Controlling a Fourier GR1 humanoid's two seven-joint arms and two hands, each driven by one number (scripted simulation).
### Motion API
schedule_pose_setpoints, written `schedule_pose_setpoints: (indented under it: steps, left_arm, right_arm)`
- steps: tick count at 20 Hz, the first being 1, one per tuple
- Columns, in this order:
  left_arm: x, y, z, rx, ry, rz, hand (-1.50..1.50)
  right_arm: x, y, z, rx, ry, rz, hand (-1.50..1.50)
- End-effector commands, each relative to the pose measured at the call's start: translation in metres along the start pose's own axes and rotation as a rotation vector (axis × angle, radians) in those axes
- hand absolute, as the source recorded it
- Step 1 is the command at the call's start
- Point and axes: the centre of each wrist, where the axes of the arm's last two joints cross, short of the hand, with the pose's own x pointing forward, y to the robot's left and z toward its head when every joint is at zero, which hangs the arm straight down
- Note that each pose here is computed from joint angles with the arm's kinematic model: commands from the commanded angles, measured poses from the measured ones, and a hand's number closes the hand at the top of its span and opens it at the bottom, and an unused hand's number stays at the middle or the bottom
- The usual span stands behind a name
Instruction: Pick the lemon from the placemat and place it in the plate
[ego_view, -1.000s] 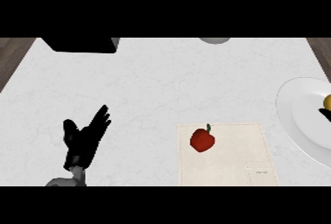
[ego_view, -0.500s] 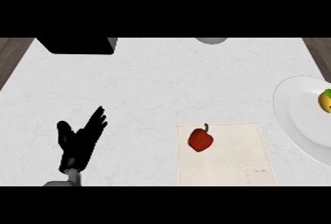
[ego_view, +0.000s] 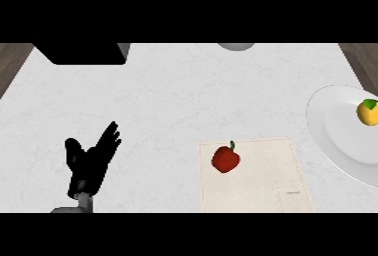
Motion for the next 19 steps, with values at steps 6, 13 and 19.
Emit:
schedule_pose_setpoints:
  steps: [6,13,19]
  left_arm:
    - [-0.006,-0.002,0.011,-0.006,0.002,0.011,0.00]
    - [0.003,0.006,0.018,-0.005,0.004,-0.014,0.00]
    - [-0.012,-0.007,0.004,-0.010,-0.001,0.010,0.00]
  right_arm:
    - [-0.026,-0.074,0.052,0.149,0.007,0.056,-1.50]
    - [-0.030,-0.083,0.089,0.161,0.009,0.128,-1.50]
    - [-0.019,-0.074,0.113,0.162,0.014,0.136,-1.50]
